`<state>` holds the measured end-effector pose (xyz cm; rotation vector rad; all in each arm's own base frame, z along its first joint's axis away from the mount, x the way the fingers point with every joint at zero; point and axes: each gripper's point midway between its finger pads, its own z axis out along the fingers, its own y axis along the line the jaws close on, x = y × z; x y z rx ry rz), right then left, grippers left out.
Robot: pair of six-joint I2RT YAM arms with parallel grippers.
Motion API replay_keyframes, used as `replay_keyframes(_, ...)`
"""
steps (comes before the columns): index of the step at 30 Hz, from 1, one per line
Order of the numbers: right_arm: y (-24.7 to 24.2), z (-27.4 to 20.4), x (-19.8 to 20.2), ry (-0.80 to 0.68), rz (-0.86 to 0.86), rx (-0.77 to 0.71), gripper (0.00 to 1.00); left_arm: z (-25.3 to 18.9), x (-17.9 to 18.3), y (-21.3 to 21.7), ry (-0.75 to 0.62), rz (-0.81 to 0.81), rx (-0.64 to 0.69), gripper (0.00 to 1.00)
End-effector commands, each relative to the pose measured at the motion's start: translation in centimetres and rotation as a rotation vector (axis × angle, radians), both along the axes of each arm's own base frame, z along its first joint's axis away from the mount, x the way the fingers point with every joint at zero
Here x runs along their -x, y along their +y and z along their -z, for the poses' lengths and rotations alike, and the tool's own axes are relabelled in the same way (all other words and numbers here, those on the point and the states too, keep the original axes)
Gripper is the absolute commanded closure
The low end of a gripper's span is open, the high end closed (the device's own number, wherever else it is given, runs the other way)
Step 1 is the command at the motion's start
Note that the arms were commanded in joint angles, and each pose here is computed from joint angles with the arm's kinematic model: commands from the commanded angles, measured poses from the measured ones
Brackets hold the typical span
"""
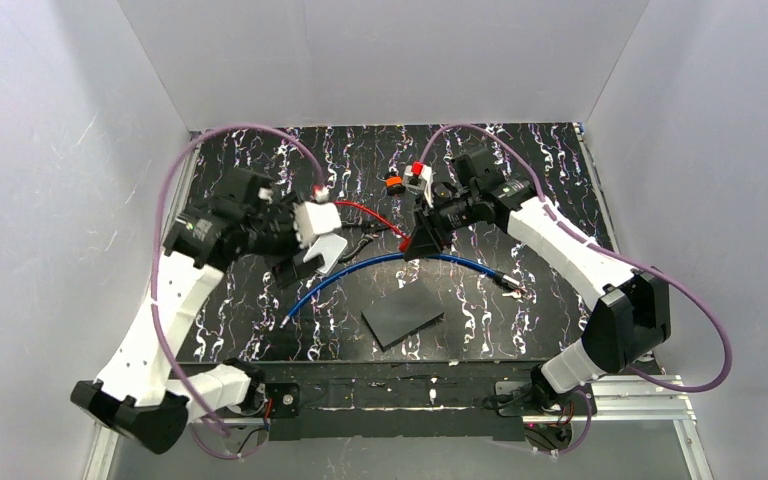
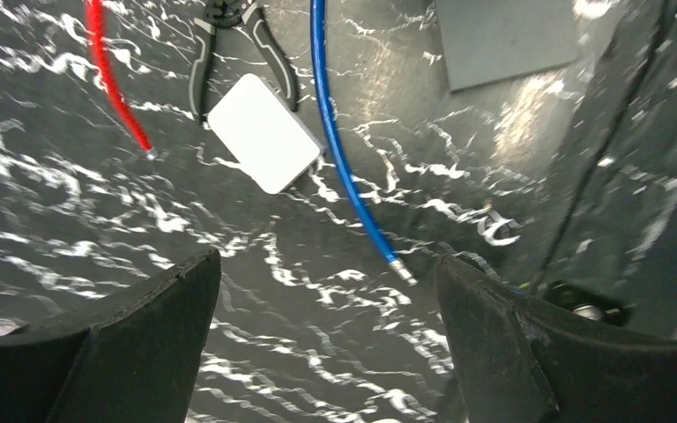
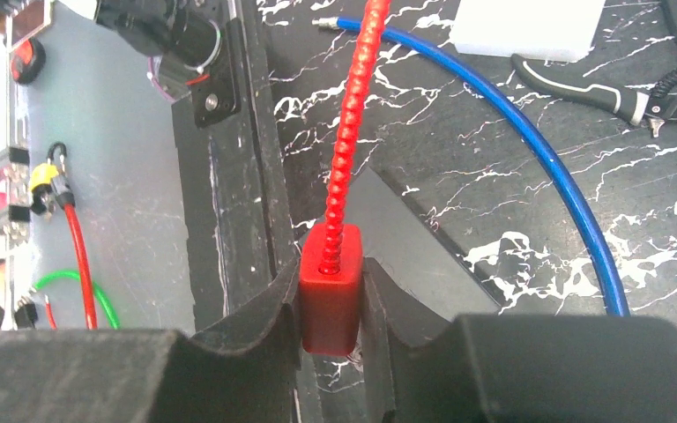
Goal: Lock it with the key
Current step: Lock the lock.
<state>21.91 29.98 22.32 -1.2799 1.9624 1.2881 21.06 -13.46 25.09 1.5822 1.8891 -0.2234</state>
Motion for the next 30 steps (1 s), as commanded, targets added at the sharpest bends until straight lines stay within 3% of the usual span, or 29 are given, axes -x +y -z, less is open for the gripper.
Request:
replay_keyframes(1,-1.0,-3.0,1.7,-0.132,-0.118,-0.034,0.99,-2.5,2.3,-1.3,0.317,-0.060,0.296,0.10)
replay_keyframes(4,-1.6,-3.1,2.6,-0.141,-0.150,-0.026,0.99,-3.6,1.3,-0.8,0.417,-0.075,0.385,0.12)
replay_keyframes(7,-2.0,-3.4,3.3,-0.151,-0.164,-0.036,0.99,-3.4,0.6,-0.3,0.462,-0.051,0.394,0.16)
replay_keyframes(13,-2.2,-3.8,4.6,-0.127,-0.208,-0.059,0.99,-2.3,-1.1,-0.9,0.378,0.008,0.422,0.32)
replay_keyframes(21,-2.0,-4.0,5.3,-0.113,-0.234,-0.074,0.99,-1.1,-3.9,-0.6,0.238,0.020,0.387,0.44)
replay_keyframes(30,-1.7,-4.7,5.6,-0.109,-0.242,-0.096,0.99,1.1,-4.1,-0.5,0.213,0.049,0.320,0.50)
